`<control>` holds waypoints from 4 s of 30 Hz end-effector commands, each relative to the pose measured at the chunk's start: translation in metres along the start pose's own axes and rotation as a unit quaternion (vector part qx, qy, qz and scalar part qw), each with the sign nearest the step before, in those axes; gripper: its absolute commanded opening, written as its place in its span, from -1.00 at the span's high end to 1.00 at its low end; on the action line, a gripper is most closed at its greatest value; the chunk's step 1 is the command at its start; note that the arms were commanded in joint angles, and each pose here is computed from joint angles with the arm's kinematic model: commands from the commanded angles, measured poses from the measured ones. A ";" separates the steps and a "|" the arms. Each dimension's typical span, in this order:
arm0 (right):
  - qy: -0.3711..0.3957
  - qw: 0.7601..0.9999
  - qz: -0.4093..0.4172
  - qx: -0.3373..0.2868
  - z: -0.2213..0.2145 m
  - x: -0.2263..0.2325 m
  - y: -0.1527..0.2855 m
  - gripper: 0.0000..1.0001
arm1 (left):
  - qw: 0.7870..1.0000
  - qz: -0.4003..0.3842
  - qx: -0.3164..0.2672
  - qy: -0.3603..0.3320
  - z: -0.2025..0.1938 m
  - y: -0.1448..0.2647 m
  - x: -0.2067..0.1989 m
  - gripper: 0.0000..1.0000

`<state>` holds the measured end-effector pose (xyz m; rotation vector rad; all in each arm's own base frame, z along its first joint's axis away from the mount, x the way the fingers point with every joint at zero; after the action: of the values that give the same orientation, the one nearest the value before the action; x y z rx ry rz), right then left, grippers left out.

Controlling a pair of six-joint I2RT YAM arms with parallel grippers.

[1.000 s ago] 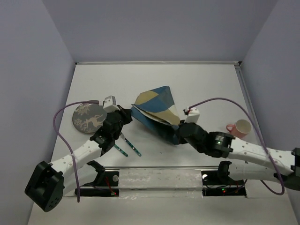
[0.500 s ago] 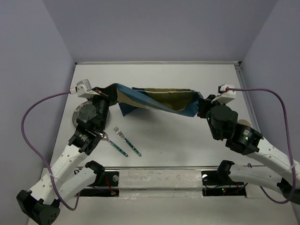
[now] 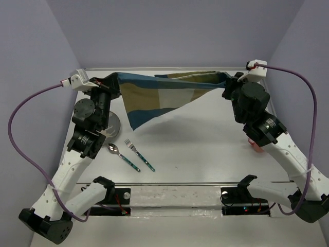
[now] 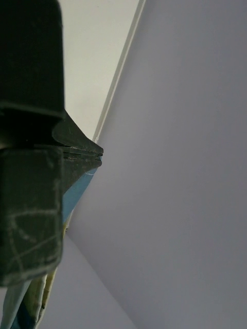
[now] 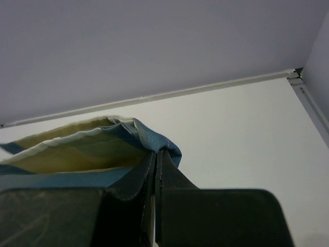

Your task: Set the dinner table for one person

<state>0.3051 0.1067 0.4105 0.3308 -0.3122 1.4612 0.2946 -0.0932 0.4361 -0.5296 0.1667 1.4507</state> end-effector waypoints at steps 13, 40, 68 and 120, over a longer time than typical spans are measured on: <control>-0.031 0.997 0.064 0.031 0.035 0.048 -0.047 1.00 | 0.990 -0.134 -0.007 0.053 0.026 0.020 -0.038 1.00; -0.169 0.959 0.223 -0.038 0.138 0.056 -0.052 1.00 | 0.992 -0.109 -0.055 0.015 0.081 -0.057 -0.050 1.00; -0.178 0.971 0.141 0.076 0.025 0.009 -0.071 1.00 | 1.000 -0.016 -0.007 0.011 -0.013 -0.076 0.011 1.00; -0.224 0.927 -0.072 0.292 -0.288 -0.158 0.020 0.79 | 0.963 0.013 0.258 0.079 -0.278 0.114 0.135 0.76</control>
<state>0.2684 0.0869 0.0770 1.1955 -0.1710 1.3183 0.2586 -0.0858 0.0959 -0.1749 0.7096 1.3745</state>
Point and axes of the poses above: each gripper's point midway between its finger pads, its own y axis back along the fingers, its own x axis along the line the jaws close on, z = x × y, the point moved 2 cm from there along y, back along the fingers, and after that the axes turned 11 degrees about -y, right-handed, at the moved point
